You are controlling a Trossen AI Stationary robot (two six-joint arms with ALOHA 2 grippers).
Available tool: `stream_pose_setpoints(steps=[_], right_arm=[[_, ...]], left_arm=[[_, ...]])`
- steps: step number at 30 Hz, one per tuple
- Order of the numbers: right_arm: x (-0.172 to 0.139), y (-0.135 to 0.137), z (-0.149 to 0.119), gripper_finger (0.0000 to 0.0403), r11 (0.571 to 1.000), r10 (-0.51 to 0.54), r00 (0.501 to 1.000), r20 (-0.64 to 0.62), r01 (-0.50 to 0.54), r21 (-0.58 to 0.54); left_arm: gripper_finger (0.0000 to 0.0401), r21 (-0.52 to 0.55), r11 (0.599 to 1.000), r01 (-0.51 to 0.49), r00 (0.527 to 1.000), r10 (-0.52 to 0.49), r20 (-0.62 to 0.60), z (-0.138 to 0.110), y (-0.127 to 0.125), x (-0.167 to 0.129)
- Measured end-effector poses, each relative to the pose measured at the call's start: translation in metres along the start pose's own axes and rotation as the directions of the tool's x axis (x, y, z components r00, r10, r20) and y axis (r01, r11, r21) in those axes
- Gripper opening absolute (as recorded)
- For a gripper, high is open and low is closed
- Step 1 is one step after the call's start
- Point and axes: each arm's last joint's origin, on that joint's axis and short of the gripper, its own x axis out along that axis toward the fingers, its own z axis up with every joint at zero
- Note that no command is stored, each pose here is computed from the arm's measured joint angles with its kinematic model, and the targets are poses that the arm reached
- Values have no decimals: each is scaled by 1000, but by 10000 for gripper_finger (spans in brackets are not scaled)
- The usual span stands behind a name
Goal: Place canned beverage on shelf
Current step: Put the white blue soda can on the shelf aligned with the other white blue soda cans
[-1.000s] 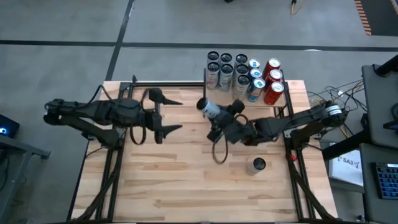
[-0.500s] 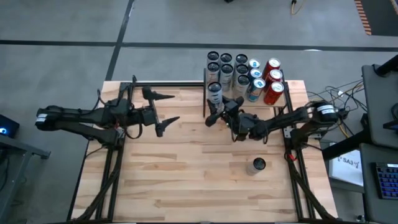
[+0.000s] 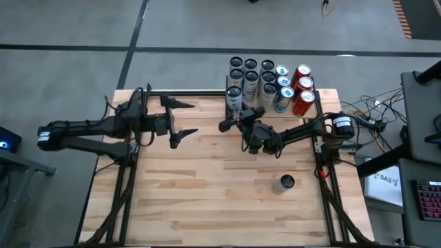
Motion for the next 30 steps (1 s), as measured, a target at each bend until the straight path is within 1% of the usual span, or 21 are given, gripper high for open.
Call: stream_pose_setpoints(steps=[3,6,9,13,17,22,26,30], right_arm=[[0,-1,-2,236,999,-43,999,-6,43,0],[0,-4,-7,236,998,-69,997,-17,69,-4],[2,-6,-10,236,997,-74,997,-20,74,-8],[5,-8,-11,236,996,-84,996,-20,84,-11],[8,-10,-12,236,995,-95,995,-19,94,-7],[12,-13,-14,236,994,-111,994,-23,111,-5],[13,-16,-14,236,989,-151,988,-26,150,-9],[14,-16,-15,236,988,-151,988,-30,151,-19]], left_arm=[[368,-44,999,22,1000,-22,15,-6,5,0],[368,-109,993,37,999,-37,5,-16,7,-1],[369,-163,983,79,997,-80,5,-26,3,-1],[369,-200,973,116,993,-114,23,-36,-4,-1],[369,-216,967,131,991,-134,1,-44,-12,-1],[369,-231,965,128,991,-130,3,-52,-18,1],[368,-231,965,126,992,-129,4,-54,-20,0],[368,-234,964,126,992,-129,3,-54,-20,0]])
